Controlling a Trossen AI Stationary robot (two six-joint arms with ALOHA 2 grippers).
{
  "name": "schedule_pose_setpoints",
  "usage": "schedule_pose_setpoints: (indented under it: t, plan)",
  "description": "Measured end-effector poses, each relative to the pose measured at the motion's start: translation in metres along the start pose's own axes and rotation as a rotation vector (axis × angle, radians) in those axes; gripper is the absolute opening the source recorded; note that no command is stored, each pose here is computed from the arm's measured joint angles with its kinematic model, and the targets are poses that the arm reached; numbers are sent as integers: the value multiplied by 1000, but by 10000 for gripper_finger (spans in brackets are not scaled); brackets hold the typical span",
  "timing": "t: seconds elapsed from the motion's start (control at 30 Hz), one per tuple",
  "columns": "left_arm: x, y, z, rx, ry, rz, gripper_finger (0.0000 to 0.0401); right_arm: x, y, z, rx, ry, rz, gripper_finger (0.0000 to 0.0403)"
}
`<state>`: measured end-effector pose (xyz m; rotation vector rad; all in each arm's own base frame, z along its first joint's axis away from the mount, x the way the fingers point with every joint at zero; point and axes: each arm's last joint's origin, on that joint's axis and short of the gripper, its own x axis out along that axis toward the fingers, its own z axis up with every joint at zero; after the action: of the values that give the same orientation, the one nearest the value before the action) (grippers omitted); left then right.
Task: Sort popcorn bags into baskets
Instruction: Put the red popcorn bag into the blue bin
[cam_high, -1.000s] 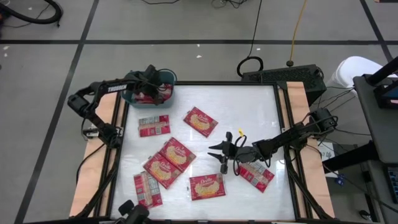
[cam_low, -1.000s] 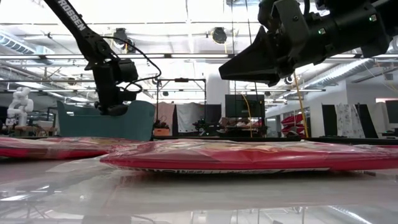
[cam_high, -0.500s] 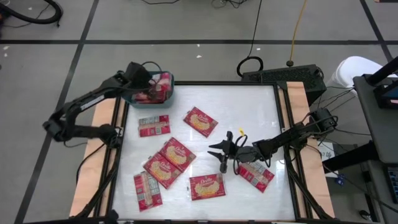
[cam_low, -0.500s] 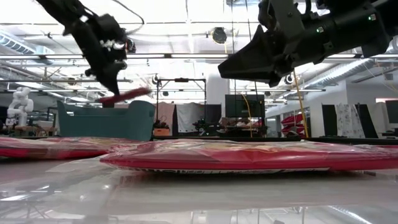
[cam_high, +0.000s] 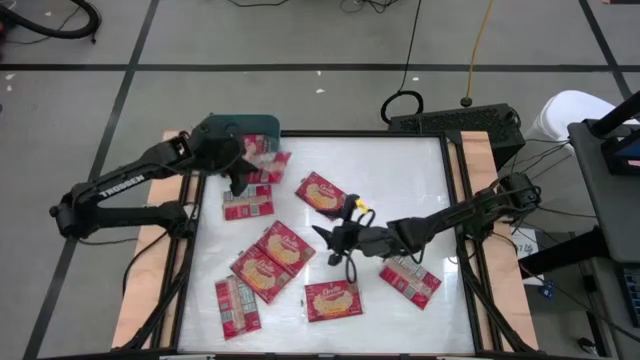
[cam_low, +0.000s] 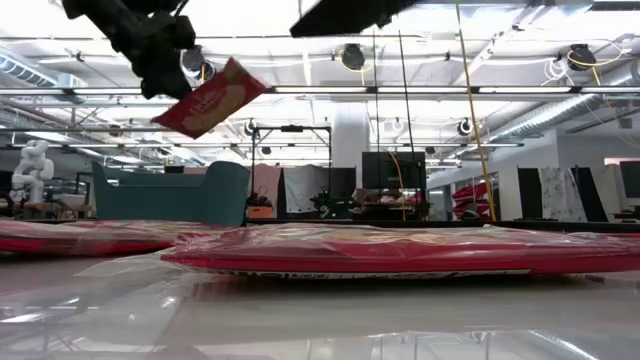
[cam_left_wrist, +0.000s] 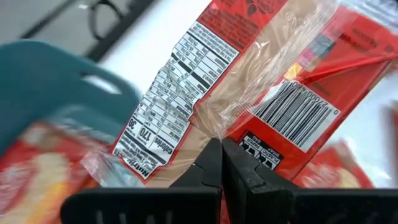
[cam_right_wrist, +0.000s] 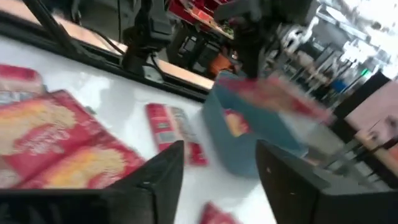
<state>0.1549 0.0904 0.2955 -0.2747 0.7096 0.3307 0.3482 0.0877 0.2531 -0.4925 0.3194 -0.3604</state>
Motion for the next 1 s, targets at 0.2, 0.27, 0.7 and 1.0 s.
schedule_pose_setpoints:
  t: [0.2,0.27,0.7,1.0]
  plan:
    - [10,-33,-3,60,61,-131,0,10,-9,13,-263,-5,-31,265]
    - [14,-42,-4,80,75,-159,0,18,-10,9,-317,-3,-46,277]
    - [51,-74,-11,145,231,-228,0,70,5,-30,-492,-85,108,238]
    - [61,-76,-12,176,253,-229,19,74,10,-40,-403,-54,186,73]
